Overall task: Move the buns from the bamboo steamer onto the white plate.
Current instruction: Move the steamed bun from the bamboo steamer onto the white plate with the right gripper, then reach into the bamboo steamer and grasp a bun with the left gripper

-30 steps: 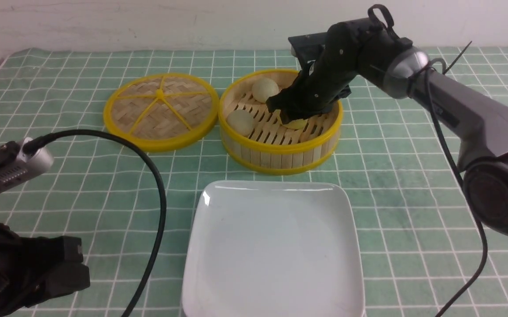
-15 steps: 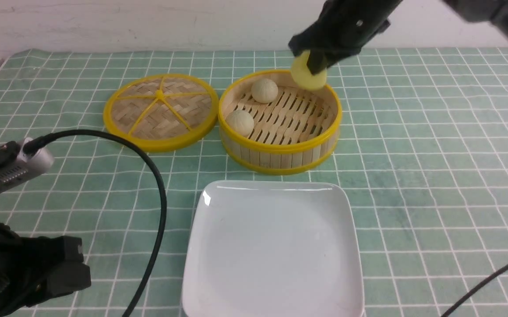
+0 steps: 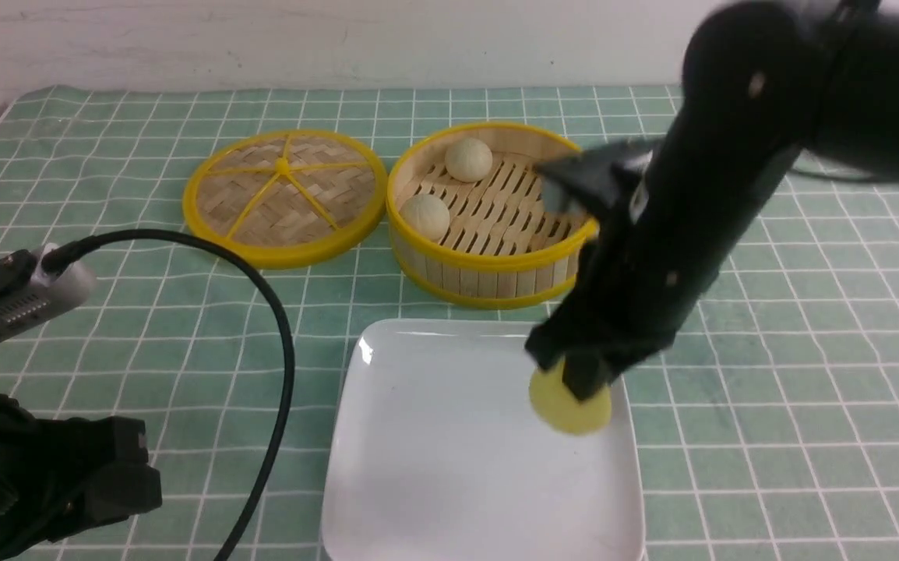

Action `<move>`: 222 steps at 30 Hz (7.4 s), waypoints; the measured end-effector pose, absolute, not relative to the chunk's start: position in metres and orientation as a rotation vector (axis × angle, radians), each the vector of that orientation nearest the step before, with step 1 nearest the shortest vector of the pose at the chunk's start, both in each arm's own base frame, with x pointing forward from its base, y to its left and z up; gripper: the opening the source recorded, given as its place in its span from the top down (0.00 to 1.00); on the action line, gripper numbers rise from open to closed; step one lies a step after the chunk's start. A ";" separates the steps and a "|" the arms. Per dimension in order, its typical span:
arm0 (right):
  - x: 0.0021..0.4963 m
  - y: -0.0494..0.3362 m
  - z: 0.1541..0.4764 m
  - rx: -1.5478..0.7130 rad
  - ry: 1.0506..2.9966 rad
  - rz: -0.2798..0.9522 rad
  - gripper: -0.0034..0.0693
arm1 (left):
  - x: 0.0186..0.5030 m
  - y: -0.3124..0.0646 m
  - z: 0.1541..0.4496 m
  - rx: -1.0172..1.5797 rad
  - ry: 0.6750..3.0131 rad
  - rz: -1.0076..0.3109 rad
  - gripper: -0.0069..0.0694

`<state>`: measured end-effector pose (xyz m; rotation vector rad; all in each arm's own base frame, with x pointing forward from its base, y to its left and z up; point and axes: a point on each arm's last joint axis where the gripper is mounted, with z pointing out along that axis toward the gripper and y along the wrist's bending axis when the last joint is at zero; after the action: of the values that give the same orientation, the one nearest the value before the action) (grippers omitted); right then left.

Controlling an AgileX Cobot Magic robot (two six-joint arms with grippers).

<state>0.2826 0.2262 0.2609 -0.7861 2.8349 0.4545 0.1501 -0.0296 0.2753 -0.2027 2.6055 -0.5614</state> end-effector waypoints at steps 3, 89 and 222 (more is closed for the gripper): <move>0.277 0.232 0.217 -0.745 2.810 0.410 0.82 | 0.151 -0.029 0.275 -0.204 2.600 -0.560 0.65; 0.125 0.088 0.312 -0.721 2.520 0.151 0.94 | 0.532 -0.189 0.223 0.117 2.486 -0.943 0.22; 0.125 0.097 0.314 -0.682 2.490 0.288 0.75 | 0.544 -0.177 0.223 0.960 2.141 -0.281 0.72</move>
<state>0.1252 0.0965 0.3143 -0.6816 2.4898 0.2877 0.5438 -0.1775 0.2229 0.9596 2.1412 -0.2814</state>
